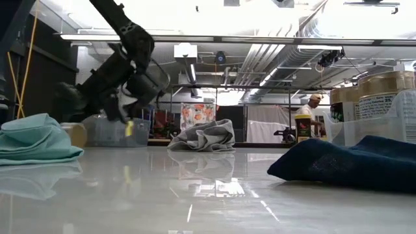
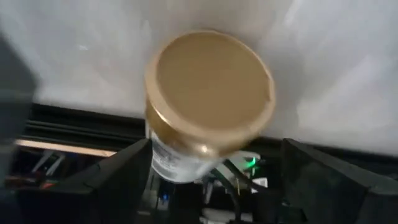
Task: Sort spices by type
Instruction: Put the brown seasoning bottle into the transparent bin
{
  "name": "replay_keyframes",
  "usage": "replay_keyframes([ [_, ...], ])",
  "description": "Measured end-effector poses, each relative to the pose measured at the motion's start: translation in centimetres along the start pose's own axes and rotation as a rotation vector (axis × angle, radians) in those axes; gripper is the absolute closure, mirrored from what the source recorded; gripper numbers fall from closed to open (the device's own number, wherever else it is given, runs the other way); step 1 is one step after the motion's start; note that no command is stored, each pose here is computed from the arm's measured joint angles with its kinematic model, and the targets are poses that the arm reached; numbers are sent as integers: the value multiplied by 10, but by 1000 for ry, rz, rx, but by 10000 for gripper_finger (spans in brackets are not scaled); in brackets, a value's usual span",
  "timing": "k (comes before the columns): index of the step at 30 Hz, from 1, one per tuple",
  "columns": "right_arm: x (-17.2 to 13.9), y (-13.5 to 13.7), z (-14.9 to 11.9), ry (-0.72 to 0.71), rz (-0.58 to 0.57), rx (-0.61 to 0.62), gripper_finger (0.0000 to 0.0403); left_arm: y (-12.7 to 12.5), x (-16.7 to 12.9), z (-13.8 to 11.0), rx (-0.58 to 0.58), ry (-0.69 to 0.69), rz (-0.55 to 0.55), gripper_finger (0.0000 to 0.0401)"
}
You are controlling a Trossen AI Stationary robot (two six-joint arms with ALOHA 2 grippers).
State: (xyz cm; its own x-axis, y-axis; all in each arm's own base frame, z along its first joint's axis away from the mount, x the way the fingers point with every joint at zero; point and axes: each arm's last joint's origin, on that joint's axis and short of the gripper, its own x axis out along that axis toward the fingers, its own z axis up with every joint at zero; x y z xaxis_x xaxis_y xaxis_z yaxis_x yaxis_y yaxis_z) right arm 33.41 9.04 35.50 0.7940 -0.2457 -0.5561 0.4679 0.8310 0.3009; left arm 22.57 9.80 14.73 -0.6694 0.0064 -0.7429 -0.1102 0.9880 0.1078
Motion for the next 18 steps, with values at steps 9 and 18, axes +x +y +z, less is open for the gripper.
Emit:
replay_keyframes([
  [9, 0, 0, 0, 0, 0, 7, 403, -8, 30, 3, -26, 4, -18, 59],
  [18, 0, 0, 0, 2, 2, 23, 403, -12, 28, 8, -49, -49, -19, 91],
])
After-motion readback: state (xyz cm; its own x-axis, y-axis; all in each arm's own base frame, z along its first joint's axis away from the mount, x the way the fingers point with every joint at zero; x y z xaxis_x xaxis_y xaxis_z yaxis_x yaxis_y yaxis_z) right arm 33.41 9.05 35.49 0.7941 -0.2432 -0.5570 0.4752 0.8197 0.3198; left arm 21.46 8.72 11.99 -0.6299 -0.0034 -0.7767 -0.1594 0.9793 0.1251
